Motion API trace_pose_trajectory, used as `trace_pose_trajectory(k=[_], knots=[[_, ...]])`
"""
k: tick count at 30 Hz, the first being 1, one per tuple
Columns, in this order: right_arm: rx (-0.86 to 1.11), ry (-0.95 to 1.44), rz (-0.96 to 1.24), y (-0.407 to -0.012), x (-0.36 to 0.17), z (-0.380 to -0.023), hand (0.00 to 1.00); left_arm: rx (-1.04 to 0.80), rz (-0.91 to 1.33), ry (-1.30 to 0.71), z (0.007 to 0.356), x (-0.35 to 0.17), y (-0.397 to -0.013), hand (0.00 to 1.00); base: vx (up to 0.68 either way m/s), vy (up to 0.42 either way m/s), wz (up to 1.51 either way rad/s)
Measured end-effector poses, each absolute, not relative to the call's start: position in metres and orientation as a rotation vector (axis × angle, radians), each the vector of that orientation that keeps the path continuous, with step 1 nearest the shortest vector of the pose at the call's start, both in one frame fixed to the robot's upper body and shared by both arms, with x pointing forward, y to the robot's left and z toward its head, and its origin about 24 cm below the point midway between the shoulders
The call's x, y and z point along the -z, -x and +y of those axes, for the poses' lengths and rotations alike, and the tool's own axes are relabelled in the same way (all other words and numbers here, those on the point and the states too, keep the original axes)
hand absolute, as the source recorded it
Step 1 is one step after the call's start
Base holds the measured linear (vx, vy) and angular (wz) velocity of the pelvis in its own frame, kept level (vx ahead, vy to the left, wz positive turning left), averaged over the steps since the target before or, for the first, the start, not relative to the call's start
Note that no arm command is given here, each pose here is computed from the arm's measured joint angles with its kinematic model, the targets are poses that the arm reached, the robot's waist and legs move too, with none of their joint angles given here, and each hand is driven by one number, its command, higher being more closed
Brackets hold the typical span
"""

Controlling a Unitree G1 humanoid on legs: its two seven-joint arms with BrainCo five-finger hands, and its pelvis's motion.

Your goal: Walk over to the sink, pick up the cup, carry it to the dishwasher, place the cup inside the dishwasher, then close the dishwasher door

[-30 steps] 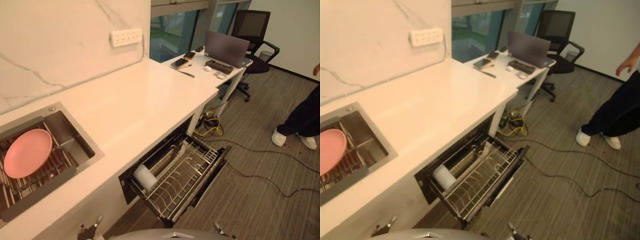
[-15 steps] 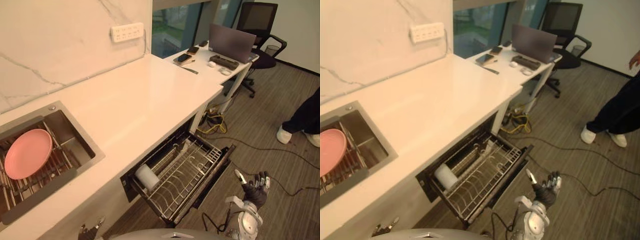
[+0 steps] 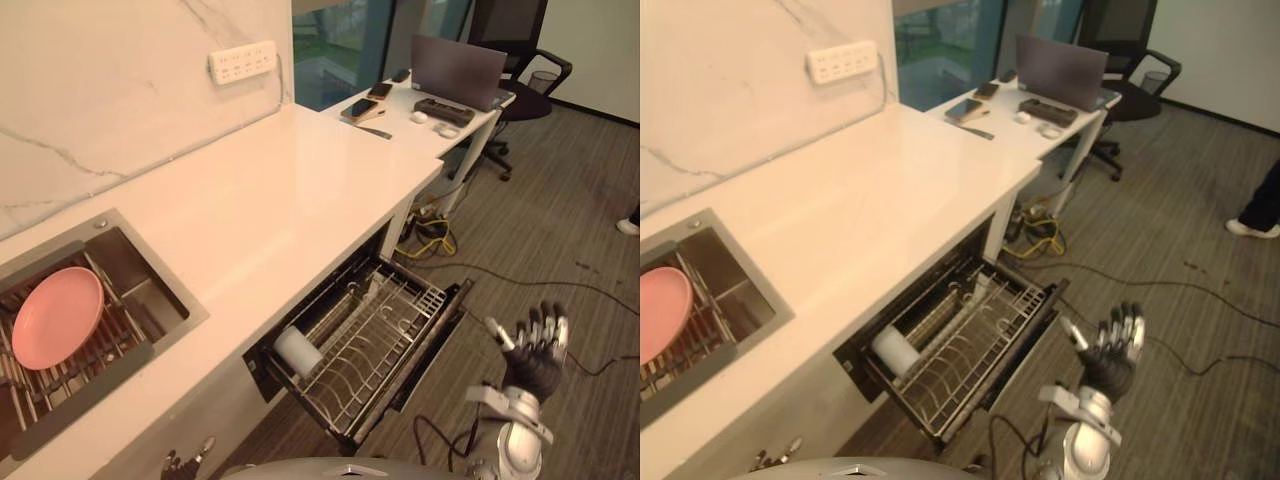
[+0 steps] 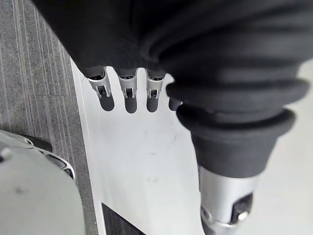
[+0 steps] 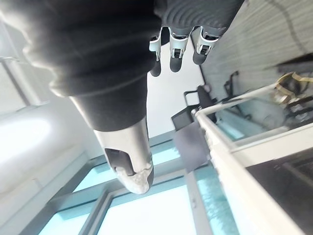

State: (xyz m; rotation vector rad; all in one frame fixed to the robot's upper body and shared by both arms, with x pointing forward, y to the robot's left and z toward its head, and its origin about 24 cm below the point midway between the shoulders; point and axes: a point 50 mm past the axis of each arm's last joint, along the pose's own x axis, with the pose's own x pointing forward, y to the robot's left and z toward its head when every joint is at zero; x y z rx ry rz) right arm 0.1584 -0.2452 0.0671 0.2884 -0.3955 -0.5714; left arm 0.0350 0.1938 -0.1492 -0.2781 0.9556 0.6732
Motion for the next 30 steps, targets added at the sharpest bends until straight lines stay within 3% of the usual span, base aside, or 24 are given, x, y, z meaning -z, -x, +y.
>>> trace_pose_trajectory(k=[10,17,24,30], knots=[[0.46,-0.267,-0.772,-0.198,-0.144,-0.259,0.0,-0.725,0.883,0.25,0.213,0.148,-0.03,0.0,0.05,0.041,0.62],[0.529,-0.171,-0.892,-0.206,-0.178,-0.294,0.0,-0.585,0.846,0.183,0.205,0.147,-0.055,0.0,-0.06,0.028,0.9],[0.668,-0.212,-0.791,-0.204,-0.159,-0.303,0.0,-0.285,0.803,0.014,0.182,0.143,-0.092,0.0,-0.03,0.174,0.59],[0.678,-0.279,-0.698,-0.186,-0.13,-0.283,0.0,-0.304,0.801,-0.038,0.202,0.141,-0.092,0.0,-0.02,0.048,0.82]])
